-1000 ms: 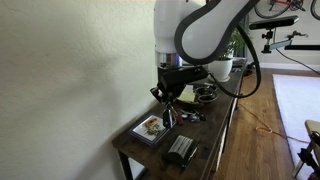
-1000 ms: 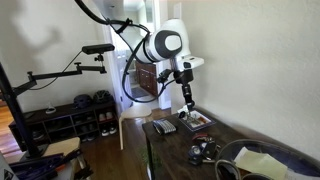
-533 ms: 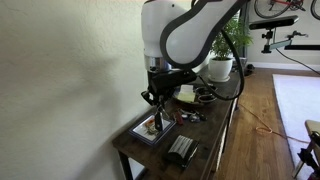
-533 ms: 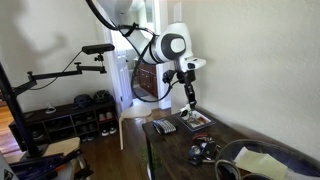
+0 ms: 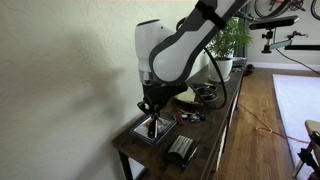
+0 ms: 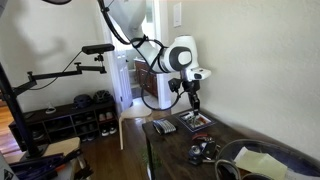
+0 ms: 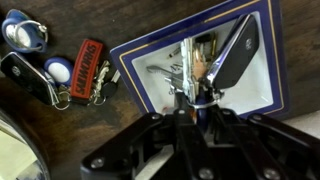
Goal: Put the bunch of keys in top of the picture frame
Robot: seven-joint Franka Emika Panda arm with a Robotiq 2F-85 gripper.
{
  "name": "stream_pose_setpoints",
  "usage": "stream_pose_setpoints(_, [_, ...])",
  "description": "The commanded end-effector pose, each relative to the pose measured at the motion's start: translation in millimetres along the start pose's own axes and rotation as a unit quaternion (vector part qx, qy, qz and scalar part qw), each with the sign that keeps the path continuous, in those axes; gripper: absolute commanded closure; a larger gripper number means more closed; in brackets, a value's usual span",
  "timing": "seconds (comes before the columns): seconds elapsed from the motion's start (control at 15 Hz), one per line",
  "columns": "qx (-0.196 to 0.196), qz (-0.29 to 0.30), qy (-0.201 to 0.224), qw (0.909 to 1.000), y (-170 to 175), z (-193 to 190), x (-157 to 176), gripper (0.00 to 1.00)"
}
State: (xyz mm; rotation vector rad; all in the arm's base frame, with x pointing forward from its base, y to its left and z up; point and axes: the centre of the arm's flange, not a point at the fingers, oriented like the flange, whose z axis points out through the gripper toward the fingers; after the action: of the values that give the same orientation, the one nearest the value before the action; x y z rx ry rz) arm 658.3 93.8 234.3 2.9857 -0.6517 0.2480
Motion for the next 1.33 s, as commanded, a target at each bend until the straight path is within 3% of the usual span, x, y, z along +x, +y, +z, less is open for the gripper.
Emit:
stream_pose_setpoints(0.0, [0.000, -0.011, -0.017, 0.9998, 0.5, 15.9, 3.8, 0.93])
stream_pose_setpoints(0.27, [-0.008, -0.013, -0.032, 0.9994, 5.9, 32.9, -2.3, 0.93])
stream_pose_setpoints(0.67, [-0.010, -0.019, -0.033, 0.9992, 5.5, 26.9, -5.5, 0.93])
stream_pose_setpoints(0.73, [-0.013, -0.021, -0.036, 0.9991, 5.8, 25.1, -6.8, 0.55])
stream_pose_setpoints(0.87, [-0.019, -0.025, -0.043, 0.9986, 6.8, 22.3, -11.9, 0.48])
stream_pose_setpoints(1.27, [-0.022, -0.029, -0.060, 0.9975, 9.0, 3.3, -26.2, 0.09])
